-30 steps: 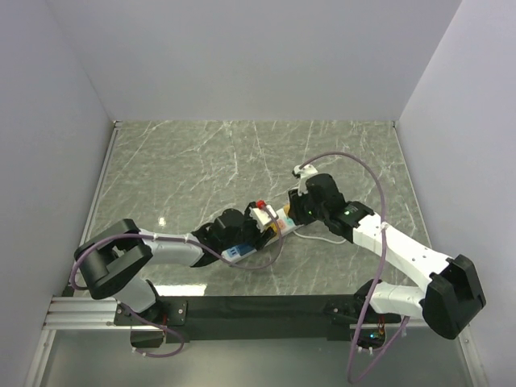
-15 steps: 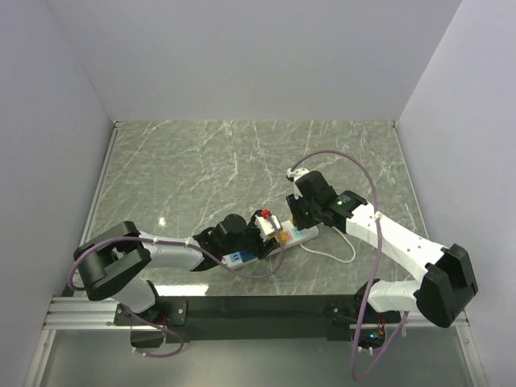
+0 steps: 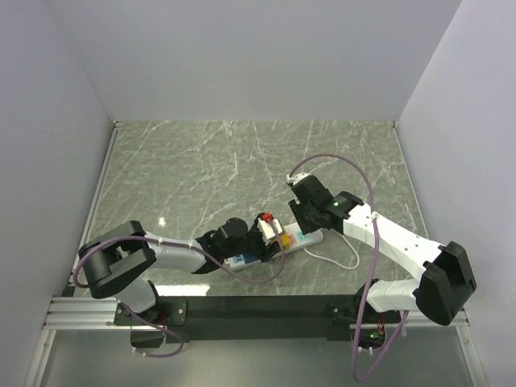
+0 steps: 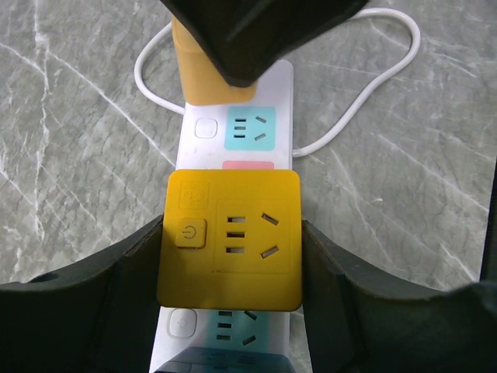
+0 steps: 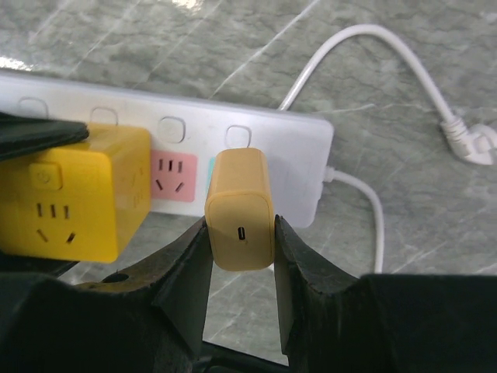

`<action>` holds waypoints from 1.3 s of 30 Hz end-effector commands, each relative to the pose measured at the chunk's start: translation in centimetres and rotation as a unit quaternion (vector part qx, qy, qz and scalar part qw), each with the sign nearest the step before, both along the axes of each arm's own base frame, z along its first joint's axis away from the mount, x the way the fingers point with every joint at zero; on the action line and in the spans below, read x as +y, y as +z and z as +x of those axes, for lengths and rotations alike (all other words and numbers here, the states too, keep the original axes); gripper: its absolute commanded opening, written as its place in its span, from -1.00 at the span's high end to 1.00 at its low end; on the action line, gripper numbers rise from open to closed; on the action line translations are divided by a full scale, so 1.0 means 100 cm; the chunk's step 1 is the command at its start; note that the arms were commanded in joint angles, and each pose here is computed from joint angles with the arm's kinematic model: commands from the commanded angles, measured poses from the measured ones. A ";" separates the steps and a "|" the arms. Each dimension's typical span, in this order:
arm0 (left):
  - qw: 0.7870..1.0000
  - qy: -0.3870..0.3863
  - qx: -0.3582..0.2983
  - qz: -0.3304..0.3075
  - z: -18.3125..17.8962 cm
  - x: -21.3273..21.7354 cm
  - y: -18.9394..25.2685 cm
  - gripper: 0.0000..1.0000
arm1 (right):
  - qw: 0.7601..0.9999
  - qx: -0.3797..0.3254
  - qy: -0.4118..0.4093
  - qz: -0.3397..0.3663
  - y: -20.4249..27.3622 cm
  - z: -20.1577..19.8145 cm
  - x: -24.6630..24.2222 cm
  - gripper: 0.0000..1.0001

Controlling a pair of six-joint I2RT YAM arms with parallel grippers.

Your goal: Insert the plug

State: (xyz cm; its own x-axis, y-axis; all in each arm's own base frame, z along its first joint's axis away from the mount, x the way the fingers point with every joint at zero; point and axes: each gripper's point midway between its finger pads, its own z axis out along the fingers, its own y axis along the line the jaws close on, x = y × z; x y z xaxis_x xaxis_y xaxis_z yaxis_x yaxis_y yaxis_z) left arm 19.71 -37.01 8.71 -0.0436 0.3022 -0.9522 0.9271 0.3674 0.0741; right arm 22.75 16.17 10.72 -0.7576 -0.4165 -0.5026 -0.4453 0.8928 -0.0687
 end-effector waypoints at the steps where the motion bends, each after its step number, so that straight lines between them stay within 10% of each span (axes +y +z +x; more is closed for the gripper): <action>1: 0.995 -0.036 0.059 0.065 -0.036 0.018 -0.055 0.93 | 0.998 -0.050 -0.025 0.004 0.017 0.015 -0.003 1.00; 6: 0.999 0.017 0.026 0.011 -0.020 0.023 -0.028 0.50 | 0.997 -0.061 -0.045 0.014 0.017 0.025 -0.009 1.00; 13: 0.993 0.081 -0.028 -0.087 0.003 0.028 0.045 -0.99 | 0.992 -0.089 -0.068 0.053 0.025 0.035 -0.005 1.00; 23: 0.963 0.185 -0.039 -0.192 0.005 0.069 0.092 -0.99 | 0.987 -0.095 -0.128 0.005 0.012 0.044 -0.039 1.00; 39: 0.933 0.190 0.191 -0.236 -0.064 0.100 0.075 -0.83 | 0.993 0.025 -0.109 0.036 -0.030 0.045 -0.024 1.00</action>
State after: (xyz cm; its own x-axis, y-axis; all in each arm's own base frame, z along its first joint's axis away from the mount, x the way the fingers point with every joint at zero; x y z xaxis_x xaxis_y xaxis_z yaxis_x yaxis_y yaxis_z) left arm 15.15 -26.83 17.87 -0.3086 -0.2703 -0.9120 0.6535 0.6365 -0.4097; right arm 26.29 12.09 6.23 -0.8652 -0.2283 -0.4464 -0.2224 0.9727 -0.0663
